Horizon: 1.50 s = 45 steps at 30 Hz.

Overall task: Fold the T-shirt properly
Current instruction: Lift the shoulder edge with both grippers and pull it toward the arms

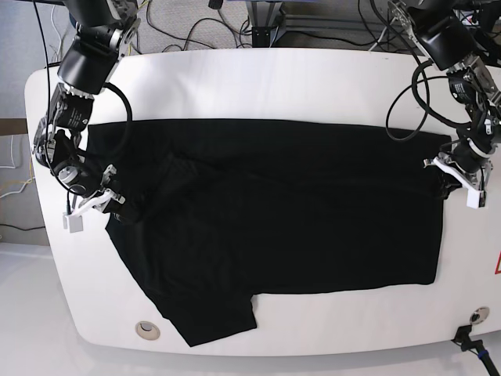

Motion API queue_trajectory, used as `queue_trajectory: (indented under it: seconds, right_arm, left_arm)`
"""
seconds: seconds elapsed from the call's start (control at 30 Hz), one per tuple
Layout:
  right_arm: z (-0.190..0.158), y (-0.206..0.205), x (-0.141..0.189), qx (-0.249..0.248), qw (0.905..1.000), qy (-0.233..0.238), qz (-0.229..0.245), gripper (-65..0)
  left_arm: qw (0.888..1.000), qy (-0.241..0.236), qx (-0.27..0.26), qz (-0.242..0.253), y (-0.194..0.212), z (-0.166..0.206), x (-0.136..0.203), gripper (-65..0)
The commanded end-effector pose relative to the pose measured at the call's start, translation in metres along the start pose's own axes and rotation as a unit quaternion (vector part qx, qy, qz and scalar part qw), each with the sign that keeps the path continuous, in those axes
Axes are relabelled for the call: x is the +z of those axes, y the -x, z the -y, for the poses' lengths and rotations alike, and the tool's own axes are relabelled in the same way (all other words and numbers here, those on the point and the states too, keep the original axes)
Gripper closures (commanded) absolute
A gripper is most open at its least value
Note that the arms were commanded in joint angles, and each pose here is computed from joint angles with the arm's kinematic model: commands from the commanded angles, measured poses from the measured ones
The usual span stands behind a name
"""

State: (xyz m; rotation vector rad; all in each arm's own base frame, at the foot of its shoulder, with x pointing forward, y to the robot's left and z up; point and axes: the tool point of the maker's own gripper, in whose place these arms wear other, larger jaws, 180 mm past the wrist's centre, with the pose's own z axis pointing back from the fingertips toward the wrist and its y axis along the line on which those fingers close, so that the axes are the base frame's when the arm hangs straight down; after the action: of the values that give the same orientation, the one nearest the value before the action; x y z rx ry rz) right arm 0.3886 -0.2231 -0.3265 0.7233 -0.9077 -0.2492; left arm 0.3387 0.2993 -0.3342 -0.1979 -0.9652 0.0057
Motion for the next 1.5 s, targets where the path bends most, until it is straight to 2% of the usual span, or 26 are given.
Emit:
queue_trajectory:
  seconds: [0.0, 0.27, 0.5, 0.6, 0.73, 0.83, 0.87, 0.97, 1.07, 1.13, 1.2, 1.37, 1.47]
  right_arm:
    - [-0.008, -0.017, -0.006, 0.013, 0.9997, -0.014, 0.012, 0.0]
    - [-0.029, -0.025, -0.027, 0.037, 0.9987, -0.030, 0.018, 0.0]
    - [-0.025, -0.026, -0.040, 0.086, 0.9962, 0.014, -0.001, 0.0]
    - [-0.021, -0.030, -0.040, 0.096, 0.9950, 0.027, 0.008, 0.0]
    - [-0.005, -0.023, -0.049, 0.069, 0.9968, 0.040, 0.002, 0.0]
    - [0.013, -0.023, -0.052, 0.044, 0.9977, 0.051, 0.004, 0.0]
    - [0.014, -0.026, -0.055, 0.045, 0.9976, 0.052, 0.002, -4.1]
    - [0.017, -0.028, -0.057, 0.072, 0.9954, 0.061, -0.018, -28.0]
    - [0.011, -0.036, -0.053, 0.134, 0.9884, 0.066, -0.030, -51.0]
    - [0.012, -0.039, -0.045, 0.174, 0.9810, 0.074, -0.042, -61.1]
    - [0.012, -0.044, -0.033, 0.208, 0.9737, 0.081, -0.043, -64.0]
    - [0.027, -0.040, 0.003, 0.267, 0.9552, 0.113, -0.060, -64.0]
    - [0.048, -0.024, 0.023, 0.317, 0.9286, 0.170, -0.091, -64.0]
  left_arm:
    - [0.999, 0.001, -0.009, 0.036, -0.023, -0.002, 0.004, 0.0]
    - [1.000, -0.007, -0.012, 0.027, -0.021, -0.013, 0.007, 0.0]
    - [0.999, -0.017, -0.018, 0.023, -0.023, -0.025, 0.012, 0.0]
    - [0.999, -0.017, -0.020, 0.022, -0.024, -0.026, 0.012, 0.0]
    - [0.999, -0.018, -0.020, 0.023, -0.024, -0.027, 0.013, 0.0]
    - [0.999, -0.018, -0.020, 0.024, -0.024, -0.027, 0.013, -10.7]
    - [0.999, -0.019, -0.021, 0.024, -0.025, -0.027, 0.013, -13.1]
    - [0.999, -0.045, 0.003, 0.031, -0.029, -0.038, 0.015, -20.5]
    - [0.996, -0.077, -0.023, 0.045, -0.042, -0.055, 0.023, -28.6]
    - [0.994, -0.092, -0.041, 0.052, -0.047, -0.060, 0.025, -34.4]
    - [0.990, -0.107, -0.060, 0.067, -0.059, -0.067, 0.029, -35.5]
    - [0.987, -0.106, -0.079, 0.093, -0.060, -0.066, 0.034, -35.5]
    - [0.985, -0.080, -0.120, 0.090, -0.055, -0.050, 0.040, -35.4]
